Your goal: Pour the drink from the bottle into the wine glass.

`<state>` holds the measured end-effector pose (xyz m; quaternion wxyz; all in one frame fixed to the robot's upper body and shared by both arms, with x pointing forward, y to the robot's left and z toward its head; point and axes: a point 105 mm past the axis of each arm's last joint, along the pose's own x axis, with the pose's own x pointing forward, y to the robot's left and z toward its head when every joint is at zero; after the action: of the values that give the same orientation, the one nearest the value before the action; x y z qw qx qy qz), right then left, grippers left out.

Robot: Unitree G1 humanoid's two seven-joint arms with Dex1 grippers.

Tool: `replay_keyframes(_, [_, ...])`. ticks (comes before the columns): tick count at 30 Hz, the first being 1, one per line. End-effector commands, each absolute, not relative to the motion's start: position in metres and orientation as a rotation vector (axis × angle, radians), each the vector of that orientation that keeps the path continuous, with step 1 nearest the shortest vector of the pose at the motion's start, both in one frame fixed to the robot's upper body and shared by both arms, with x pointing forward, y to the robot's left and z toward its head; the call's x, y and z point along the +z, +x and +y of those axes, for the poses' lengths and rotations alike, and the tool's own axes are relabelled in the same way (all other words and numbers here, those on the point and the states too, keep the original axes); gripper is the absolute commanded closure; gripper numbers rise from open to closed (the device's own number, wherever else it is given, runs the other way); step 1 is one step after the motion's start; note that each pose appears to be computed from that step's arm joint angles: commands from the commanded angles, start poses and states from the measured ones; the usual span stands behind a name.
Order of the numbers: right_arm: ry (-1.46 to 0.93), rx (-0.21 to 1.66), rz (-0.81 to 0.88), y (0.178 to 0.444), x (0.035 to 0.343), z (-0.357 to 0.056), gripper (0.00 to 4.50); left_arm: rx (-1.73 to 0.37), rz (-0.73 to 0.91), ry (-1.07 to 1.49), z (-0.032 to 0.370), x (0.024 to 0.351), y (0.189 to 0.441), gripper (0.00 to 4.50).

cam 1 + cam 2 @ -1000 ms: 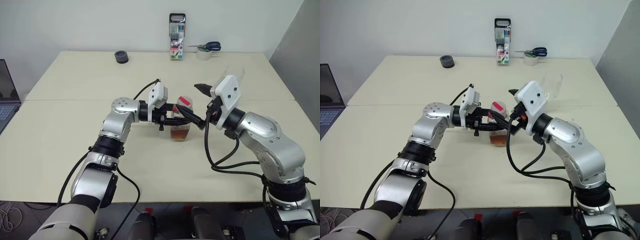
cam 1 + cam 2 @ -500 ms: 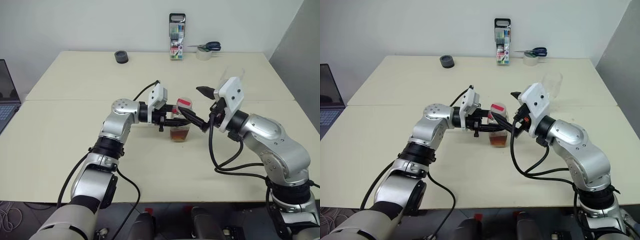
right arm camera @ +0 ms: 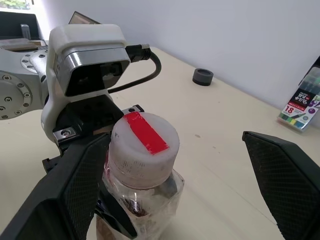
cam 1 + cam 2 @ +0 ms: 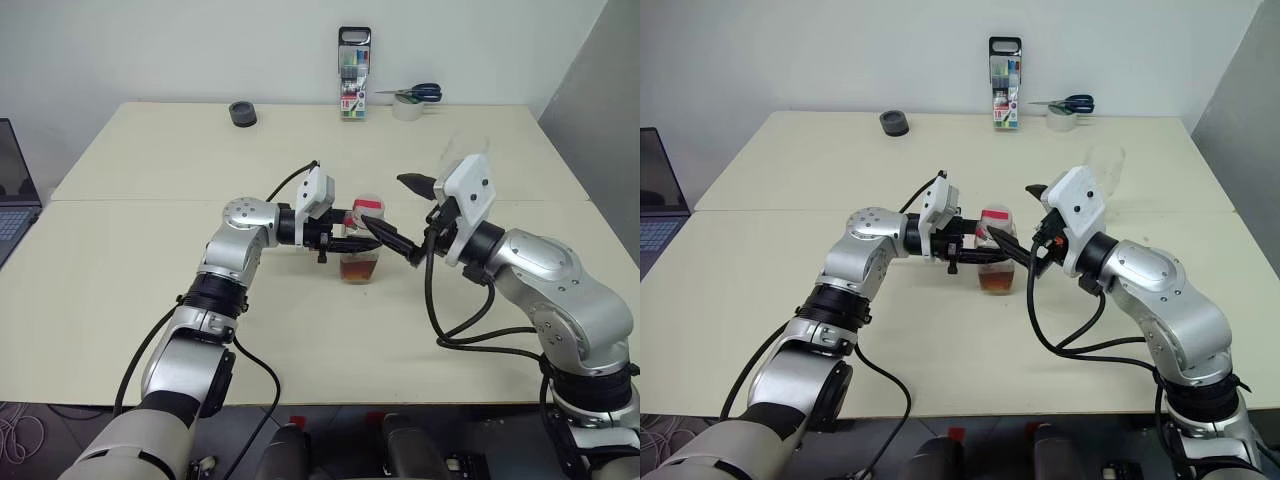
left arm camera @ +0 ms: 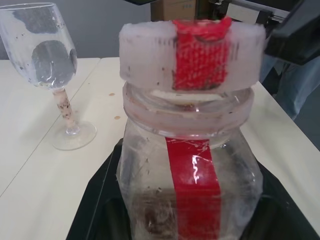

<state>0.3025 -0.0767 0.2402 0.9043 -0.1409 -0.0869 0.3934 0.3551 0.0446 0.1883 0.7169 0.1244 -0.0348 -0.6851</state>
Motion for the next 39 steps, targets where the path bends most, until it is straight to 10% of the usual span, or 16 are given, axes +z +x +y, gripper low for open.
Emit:
replay_keyframes(1, [-0.308,0.775,-0.223,0.301,0.25,-0.085,0.0,-1.522,-0.153,0.307,0.044,0.203,0.352,2.68])
replay_keyframes(28, [-0.214,0.954,-0.147,0.295,0.251,-0.059,0.0,-1.527,-0.161,0.306,0.041,0.203,0.351,2.69])
replay_keyframes(39, [-0.261,0.948,-0.174,0.296,0.252,-0.057,2.77,-1.532,-0.161,0.304,0.039,0.201,0.349,2.69])
